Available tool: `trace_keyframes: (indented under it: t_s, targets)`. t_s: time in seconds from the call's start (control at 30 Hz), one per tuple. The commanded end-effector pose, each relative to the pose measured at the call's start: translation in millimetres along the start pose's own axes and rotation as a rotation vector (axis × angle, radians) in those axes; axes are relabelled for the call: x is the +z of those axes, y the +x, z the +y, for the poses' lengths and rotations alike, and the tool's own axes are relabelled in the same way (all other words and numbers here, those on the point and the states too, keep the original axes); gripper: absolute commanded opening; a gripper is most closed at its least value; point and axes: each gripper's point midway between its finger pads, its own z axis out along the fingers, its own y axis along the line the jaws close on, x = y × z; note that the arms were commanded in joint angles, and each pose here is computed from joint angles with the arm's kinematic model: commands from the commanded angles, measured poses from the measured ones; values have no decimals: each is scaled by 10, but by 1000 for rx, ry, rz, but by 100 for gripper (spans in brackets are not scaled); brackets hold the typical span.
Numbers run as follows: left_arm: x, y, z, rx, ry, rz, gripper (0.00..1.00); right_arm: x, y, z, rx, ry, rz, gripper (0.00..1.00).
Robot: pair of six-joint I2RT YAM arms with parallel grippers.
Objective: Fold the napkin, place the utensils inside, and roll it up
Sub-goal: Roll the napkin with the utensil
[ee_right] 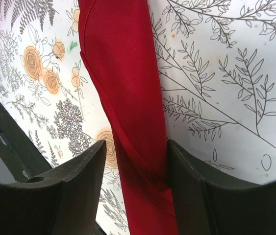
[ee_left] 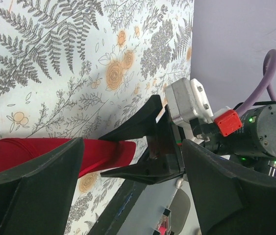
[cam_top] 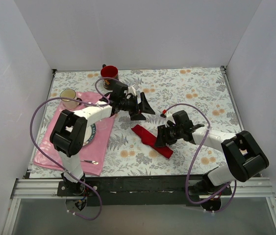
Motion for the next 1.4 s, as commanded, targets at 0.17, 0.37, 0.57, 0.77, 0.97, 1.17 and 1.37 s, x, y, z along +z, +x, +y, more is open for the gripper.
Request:
trace_keyframes:
  t_s: [0.17, 0.37, 0.57, 0.77, 0.97, 1.17, 1.37]
  targets:
    - [-238, 54, -90, 38, 6, -17, 81, -20, 271, -81, 2, 20, 53, 60]
    - [-285, 84, -86, 32, 3, -15, 81, -5, 290, -146, -21, 51, 14, 57]
    - [-282, 272, -76, -17, 54, 27, 80, 19, 325, -143, -19, 48, 18, 46]
    - [-332, 271, -136, -9, 64, 12, 80, 47, 365, -172, -34, 107, -57, 38]
    - [-340, 259, -171, -6, 71, 14, 80, 57, 306, -167, -87, 198, -96, 48]
    - [-414, 228, -249, 6, 74, -4, 80, 3, 176, -96, -176, 267, -73, 64]
    - [-641, 86, -342, 12, 60, -71, 80, -13, -112, -30, -297, 302, -62, 82]
